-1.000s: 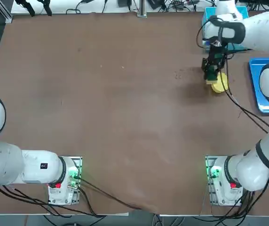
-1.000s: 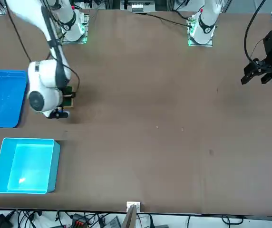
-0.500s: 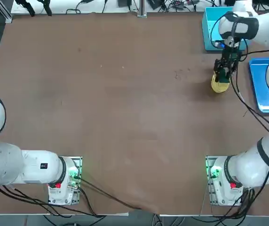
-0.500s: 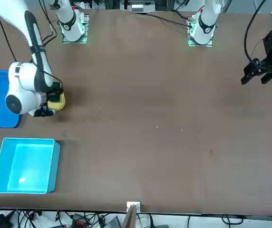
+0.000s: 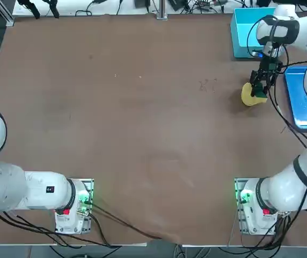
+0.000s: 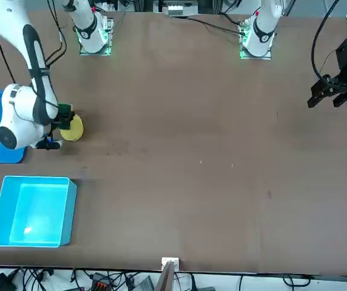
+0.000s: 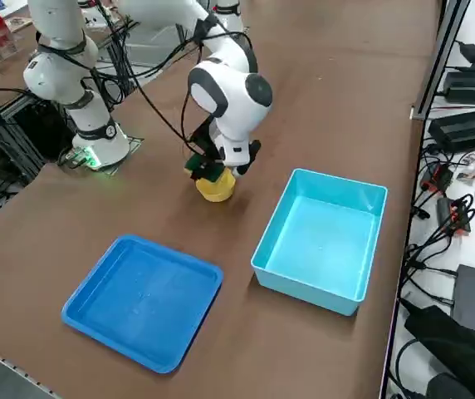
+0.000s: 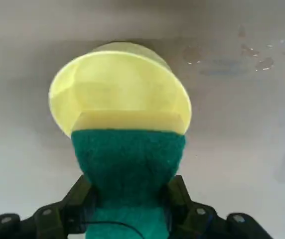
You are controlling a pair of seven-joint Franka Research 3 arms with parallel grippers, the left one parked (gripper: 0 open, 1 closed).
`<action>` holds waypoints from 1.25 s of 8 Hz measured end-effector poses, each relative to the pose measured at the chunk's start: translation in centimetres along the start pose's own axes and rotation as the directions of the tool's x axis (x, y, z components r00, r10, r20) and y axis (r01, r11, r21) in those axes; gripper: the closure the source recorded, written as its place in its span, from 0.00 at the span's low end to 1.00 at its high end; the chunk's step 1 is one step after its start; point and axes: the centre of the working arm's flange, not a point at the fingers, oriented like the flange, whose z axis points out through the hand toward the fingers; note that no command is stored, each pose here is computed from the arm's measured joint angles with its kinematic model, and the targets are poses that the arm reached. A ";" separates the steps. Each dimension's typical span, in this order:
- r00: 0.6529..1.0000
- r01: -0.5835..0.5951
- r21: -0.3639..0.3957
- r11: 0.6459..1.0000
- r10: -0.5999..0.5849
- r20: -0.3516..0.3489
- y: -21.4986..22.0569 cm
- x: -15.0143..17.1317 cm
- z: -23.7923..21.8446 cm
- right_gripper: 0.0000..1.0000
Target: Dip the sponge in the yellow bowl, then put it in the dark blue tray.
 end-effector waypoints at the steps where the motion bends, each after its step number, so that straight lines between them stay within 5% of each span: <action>1: 1.000 -0.004 0.000 1.000 0.004 0.004 0.2 0.5 0.1 0.28; 10: 0.998 0.034 -0.022 0.999 -0.033 0.056 -1.4 4.1 2.6 0.28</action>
